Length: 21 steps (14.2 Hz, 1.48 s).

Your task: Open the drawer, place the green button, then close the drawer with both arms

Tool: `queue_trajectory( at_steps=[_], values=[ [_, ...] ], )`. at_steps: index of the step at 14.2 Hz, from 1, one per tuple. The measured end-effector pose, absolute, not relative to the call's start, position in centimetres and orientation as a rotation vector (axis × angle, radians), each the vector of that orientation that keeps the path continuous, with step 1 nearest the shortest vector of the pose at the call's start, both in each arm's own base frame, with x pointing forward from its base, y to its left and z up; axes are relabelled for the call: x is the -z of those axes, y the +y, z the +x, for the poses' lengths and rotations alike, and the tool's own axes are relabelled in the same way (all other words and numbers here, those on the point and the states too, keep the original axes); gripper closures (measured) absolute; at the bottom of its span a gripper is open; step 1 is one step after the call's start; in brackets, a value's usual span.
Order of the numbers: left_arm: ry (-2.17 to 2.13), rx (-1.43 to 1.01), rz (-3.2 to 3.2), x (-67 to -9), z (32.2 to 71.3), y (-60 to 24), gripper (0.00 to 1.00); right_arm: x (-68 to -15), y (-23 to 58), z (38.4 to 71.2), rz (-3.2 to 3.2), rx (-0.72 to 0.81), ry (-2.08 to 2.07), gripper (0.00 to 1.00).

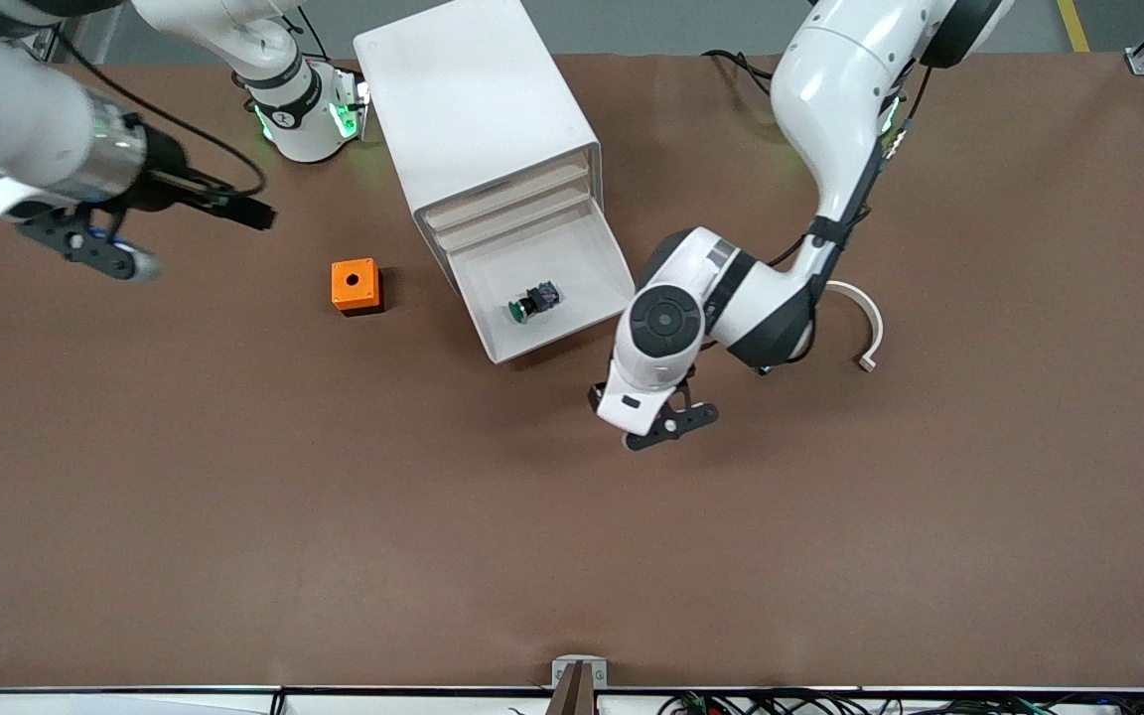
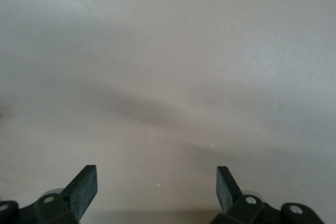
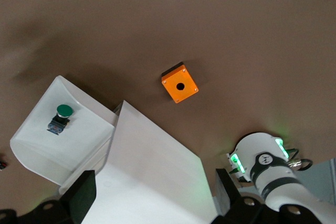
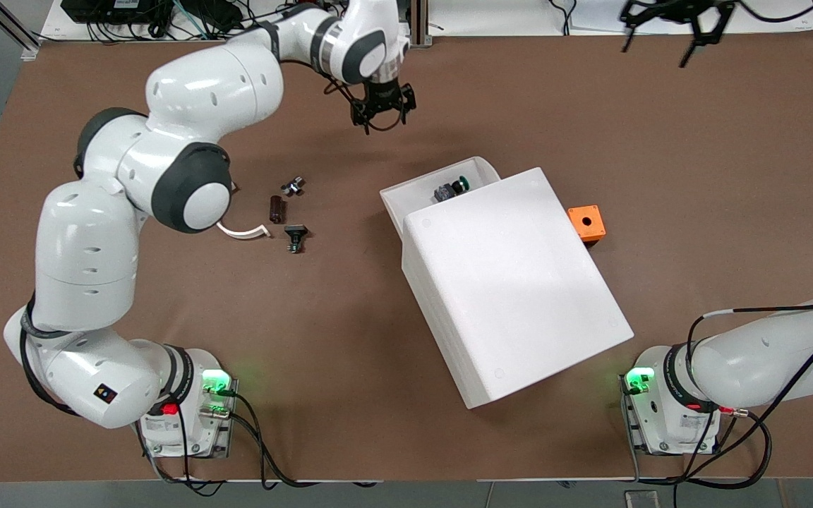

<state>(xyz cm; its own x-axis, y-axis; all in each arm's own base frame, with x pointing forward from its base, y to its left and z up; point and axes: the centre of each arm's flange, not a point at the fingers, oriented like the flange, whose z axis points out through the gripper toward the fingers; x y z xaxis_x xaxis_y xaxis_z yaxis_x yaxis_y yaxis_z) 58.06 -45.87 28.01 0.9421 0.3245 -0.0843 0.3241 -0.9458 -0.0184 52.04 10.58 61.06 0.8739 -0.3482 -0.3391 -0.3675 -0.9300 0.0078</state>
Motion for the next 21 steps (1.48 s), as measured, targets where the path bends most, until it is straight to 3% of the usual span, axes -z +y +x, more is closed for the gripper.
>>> queue_trajectory(
  at_steps=[9, 21],
  values=[
    [-0.576, -0.213, -3.151, -24.2, 55.2, -49.8, 0.0, -61.9, -1.3, 52.1, -3.042, -0.386, 0.202, 0.0],
    [-0.637, -0.3, -3.152, -22.4, 48.5, -55.6, 0.0, -63.7, -2.8, 51.2, -3.14, -0.124, 0.079, 0.0]
  ],
)
